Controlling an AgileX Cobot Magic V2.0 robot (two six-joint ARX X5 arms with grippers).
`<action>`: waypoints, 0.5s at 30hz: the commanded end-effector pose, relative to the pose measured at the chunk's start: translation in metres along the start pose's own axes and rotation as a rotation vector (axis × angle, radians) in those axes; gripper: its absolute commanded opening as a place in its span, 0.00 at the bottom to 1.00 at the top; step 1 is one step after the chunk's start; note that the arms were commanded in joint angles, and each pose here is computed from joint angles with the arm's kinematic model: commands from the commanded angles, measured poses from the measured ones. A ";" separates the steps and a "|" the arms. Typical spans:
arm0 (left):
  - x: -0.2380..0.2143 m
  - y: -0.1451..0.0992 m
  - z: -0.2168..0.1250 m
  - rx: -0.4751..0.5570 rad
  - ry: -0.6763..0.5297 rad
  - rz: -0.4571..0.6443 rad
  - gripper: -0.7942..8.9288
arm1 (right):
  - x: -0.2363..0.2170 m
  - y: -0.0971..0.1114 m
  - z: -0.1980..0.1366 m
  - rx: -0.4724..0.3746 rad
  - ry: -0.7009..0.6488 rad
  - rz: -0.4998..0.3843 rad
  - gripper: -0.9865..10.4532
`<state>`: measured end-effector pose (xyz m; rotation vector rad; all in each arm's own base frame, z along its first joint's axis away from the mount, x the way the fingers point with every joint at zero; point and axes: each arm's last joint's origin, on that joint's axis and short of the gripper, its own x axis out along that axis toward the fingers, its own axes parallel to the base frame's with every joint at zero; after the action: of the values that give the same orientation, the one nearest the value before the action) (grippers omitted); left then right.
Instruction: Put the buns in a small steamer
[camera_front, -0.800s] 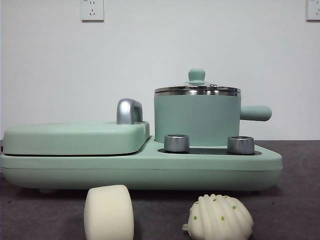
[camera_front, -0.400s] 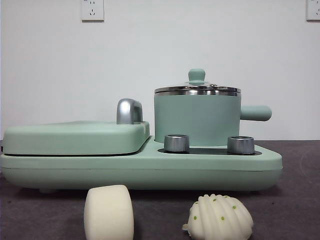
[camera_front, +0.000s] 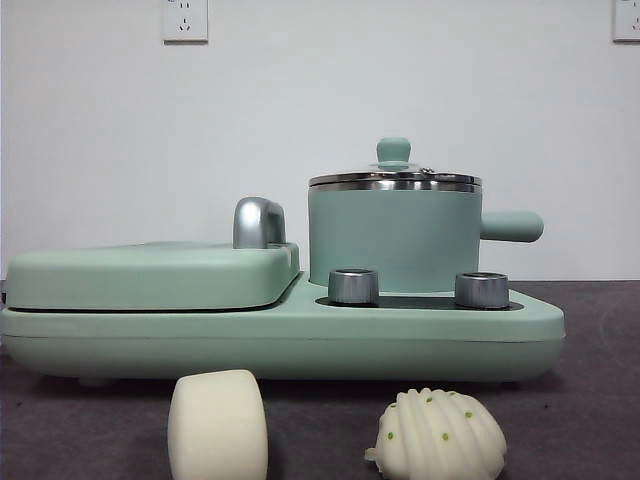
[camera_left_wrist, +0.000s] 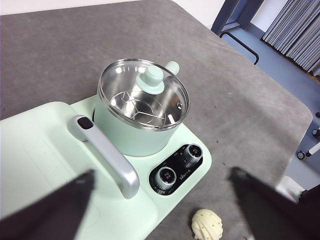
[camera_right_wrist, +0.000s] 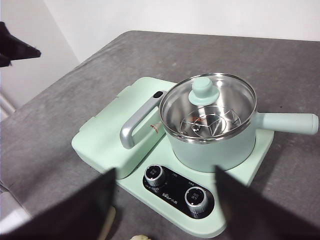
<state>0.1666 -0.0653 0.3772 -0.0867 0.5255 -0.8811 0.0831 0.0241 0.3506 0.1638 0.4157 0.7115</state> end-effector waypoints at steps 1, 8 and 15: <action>0.000 -0.001 0.008 0.019 -0.035 -0.010 0.63 | -0.002 0.002 0.004 -0.021 -0.015 0.002 0.49; 0.013 0.007 0.018 -0.044 -0.083 -0.017 0.63 | -0.002 0.002 0.004 -0.021 -0.016 0.003 0.49; 0.041 0.023 0.033 -0.087 0.004 -0.027 0.63 | -0.002 0.002 0.004 -0.017 -0.016 0.003 0.49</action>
<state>0.2162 -0.0835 0.3756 -0.1773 0.5905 -0.8704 0.0833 0.0241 0.3507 0.1638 0.4157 0.7115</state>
